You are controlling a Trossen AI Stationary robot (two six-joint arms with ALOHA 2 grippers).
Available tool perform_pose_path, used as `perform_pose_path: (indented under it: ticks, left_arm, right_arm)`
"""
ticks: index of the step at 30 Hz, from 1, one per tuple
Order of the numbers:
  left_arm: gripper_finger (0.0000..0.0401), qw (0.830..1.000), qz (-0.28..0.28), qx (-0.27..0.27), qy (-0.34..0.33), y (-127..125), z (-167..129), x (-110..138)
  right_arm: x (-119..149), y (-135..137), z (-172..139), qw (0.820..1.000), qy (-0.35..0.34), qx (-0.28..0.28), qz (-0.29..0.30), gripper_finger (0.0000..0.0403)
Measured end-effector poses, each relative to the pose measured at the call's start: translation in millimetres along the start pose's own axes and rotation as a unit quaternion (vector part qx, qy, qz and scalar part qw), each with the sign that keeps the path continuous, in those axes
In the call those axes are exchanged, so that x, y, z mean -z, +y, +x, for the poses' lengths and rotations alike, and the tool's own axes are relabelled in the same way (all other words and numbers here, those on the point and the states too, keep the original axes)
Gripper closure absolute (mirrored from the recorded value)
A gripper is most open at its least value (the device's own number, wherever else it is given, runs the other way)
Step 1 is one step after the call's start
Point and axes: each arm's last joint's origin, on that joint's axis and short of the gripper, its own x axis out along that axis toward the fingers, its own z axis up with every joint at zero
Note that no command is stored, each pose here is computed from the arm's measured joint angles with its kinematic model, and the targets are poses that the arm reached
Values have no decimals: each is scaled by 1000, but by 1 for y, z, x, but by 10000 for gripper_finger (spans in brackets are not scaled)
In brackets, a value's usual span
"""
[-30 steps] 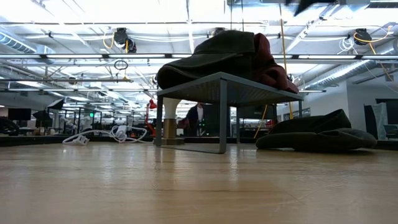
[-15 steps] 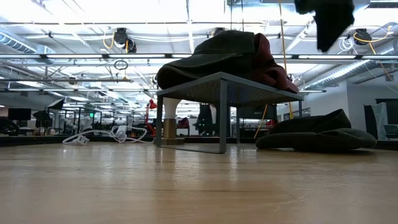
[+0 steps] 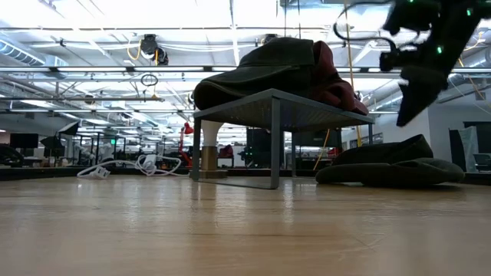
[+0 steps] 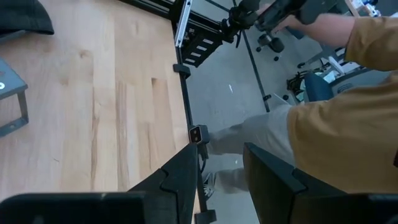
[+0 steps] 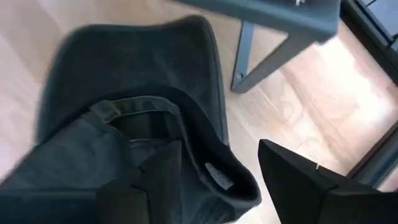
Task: Pick & Place hat
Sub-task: Prepare the black cap
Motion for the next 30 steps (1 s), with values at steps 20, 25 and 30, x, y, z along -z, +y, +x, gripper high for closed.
perform_pose_path:
  ticks: [20,25,30]
  left_arm:
    - [270,1000,-14,9,-18,-2,0,-4]
    - [270,1000,-14,10,-18,-2,0,-4]
    - [270,1000,-20,10,-18,-2,0,-4]
  right_arm:
    - [-15,-13,47,997,45,-26,53,187]
    - [-18,-13,61,995,76,-40,50,193]
    - [-18,-13,62,995,77,-45,53,265]
